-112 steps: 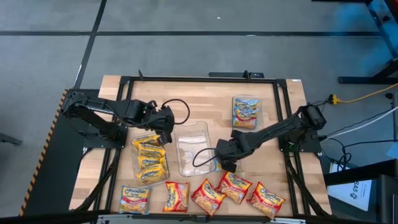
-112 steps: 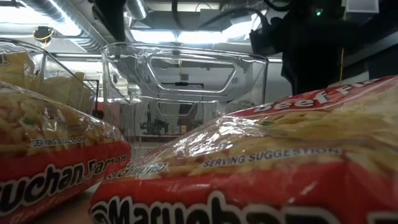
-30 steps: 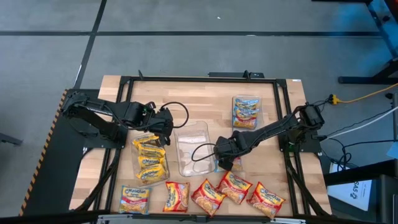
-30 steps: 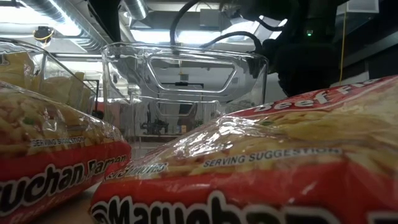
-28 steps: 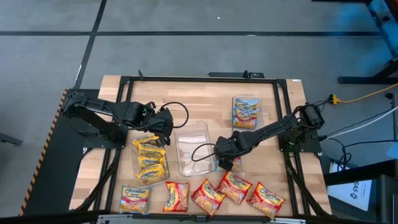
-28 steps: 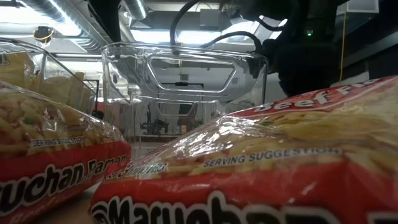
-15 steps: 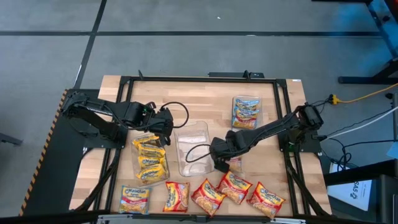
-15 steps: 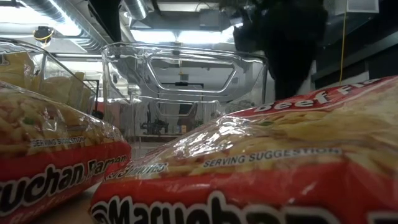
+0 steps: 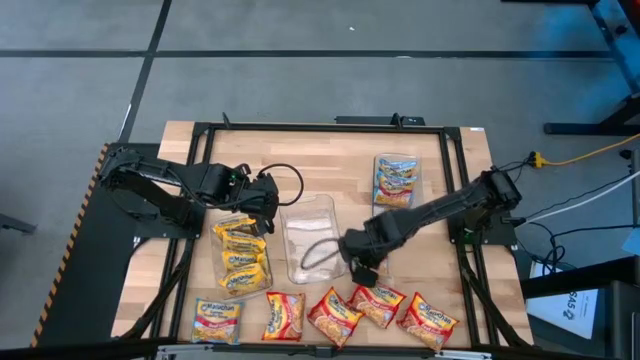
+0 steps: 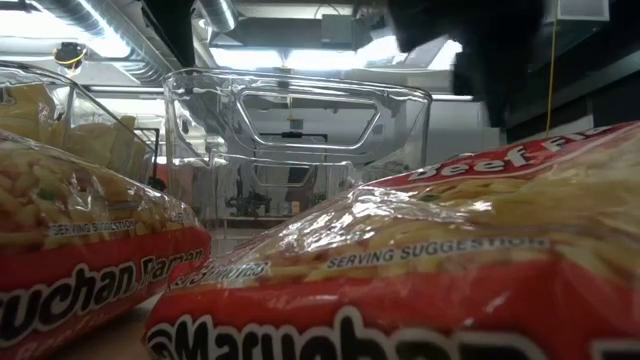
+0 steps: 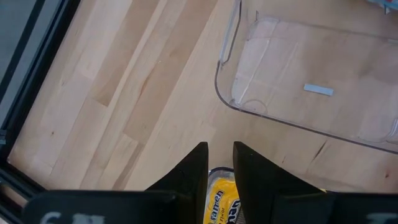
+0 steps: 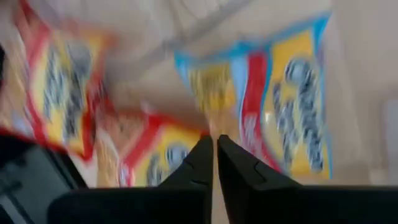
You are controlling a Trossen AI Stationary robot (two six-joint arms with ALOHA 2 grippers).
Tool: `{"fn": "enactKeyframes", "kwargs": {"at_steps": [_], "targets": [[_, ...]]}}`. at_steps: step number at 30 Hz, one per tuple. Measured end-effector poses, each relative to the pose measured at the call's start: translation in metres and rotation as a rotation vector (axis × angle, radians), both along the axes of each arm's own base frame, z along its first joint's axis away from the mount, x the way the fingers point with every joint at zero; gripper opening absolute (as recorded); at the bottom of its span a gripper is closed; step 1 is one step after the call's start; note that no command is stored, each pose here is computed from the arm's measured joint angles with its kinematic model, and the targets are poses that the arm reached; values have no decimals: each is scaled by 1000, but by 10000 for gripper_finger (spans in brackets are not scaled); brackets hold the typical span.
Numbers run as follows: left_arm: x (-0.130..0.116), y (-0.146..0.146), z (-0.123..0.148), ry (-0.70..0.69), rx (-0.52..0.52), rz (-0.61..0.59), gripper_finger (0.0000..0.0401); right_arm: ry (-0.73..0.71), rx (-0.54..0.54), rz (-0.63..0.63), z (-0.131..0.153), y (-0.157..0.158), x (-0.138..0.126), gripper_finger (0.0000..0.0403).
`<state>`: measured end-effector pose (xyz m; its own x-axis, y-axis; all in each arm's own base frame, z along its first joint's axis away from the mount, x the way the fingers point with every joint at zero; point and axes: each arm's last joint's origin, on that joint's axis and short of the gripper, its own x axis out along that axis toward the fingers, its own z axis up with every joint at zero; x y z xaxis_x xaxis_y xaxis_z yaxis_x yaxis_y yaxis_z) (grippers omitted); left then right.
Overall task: Sort Maruchan noodles
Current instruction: Put the blue noodle pack into the right transparent bin
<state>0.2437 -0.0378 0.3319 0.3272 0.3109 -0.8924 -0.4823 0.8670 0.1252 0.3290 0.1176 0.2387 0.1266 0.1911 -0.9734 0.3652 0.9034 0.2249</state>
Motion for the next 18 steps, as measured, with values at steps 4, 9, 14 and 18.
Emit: {"fn": "enactKeyframes", "kwargs": {"at_steps": [4,9,14,18], "targets": [[0,0,0,-2,-2,4,69,41,-11,77,-8,23,-15,58],[0,0,0,-4,-2,4,69,-17,-172,38,-20,39,-25,127],[2,0,1,-20,-6,4,69,-74,-243,-25,-27,38,-24,188],[2,0,1,-21,-7,4,69,-69,-247,-20,-42,37,-26,201]]}}
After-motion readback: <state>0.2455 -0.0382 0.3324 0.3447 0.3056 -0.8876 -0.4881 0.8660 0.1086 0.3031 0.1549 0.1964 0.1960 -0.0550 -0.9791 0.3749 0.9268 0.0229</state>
